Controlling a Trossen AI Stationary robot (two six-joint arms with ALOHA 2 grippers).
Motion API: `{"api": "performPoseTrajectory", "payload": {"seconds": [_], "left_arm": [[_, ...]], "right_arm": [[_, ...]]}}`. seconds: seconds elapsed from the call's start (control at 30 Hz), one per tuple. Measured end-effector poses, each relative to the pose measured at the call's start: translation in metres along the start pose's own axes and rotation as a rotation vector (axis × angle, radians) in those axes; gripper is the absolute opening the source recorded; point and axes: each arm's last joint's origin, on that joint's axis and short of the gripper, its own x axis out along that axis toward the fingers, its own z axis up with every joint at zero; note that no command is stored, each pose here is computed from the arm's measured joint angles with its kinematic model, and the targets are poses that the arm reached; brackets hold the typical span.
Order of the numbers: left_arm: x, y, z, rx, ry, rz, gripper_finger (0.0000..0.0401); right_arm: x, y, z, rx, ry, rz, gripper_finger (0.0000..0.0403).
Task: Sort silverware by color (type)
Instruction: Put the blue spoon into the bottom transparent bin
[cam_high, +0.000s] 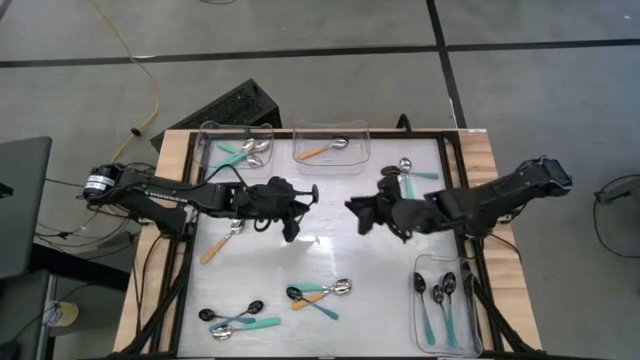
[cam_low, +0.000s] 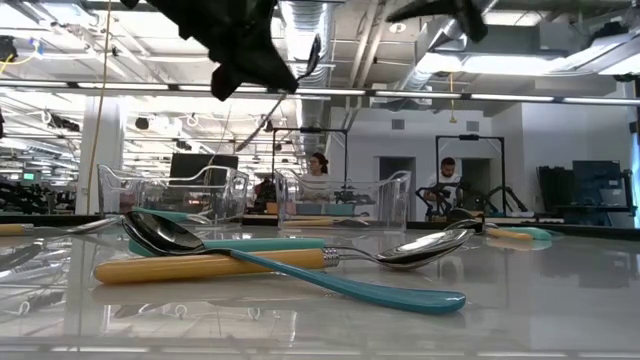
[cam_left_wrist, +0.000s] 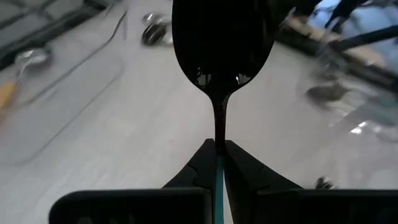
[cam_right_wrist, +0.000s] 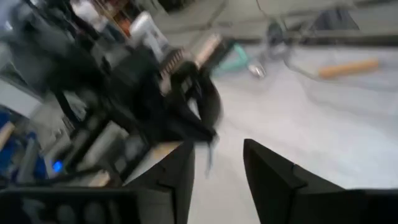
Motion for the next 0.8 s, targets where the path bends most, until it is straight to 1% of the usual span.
{"api": "performPoseTrajectory", "payload": {"seconds": [0.1, 0.17, 0.23, 0.33, 0.53, 0.7, 0.8], "left_arm": [[0.004, -0.001, 0.000, -0.018, -0.014, 0.025, 0.0002], [0.007, 0.001, -0.005, -0.007, 0.019, 0.050, 0.0002], [0.012, 0.001, -0.006, -0.023, 0.021, 0.058, 0.0002], [0.016, 0.002, -0.011, -0.035, 0.057, 0.066, 0.0002], [0.016, 0.002, -0.013, -0.052, 0.071, 0.070, 0.0002], [0.017, 0.003, -0.012, -0.053, 0.066, 0.076, 0.0002], [0.016, 0.005, -0.014, -0.033, 0.082, 0.098, 0.0002]], "right_arm": [[0.019, -0.001, 0.000, -0.018, -0.019, 0.006, 0.0198], [0.034, -0.002, 0.001, -0.022, -0.024, 0.031, 0.0224], [0.048, -0.004, 0.003, -0.026, -0.027, 0.047, 0.0247], [0.066, -0.004, 0.004, -0.053, -0.029, 0.023, 0.0268], [0.091, 0.007, 0.001, -0.139, 0.019, -0.044, 0.0273], [0.112, 0.010, -0.004, -0.244, 0.134, -0.194, 0.0273], [0.121, 0.011, -0.005, -0.278, 0.174, -0.251, 0.0268]]}}
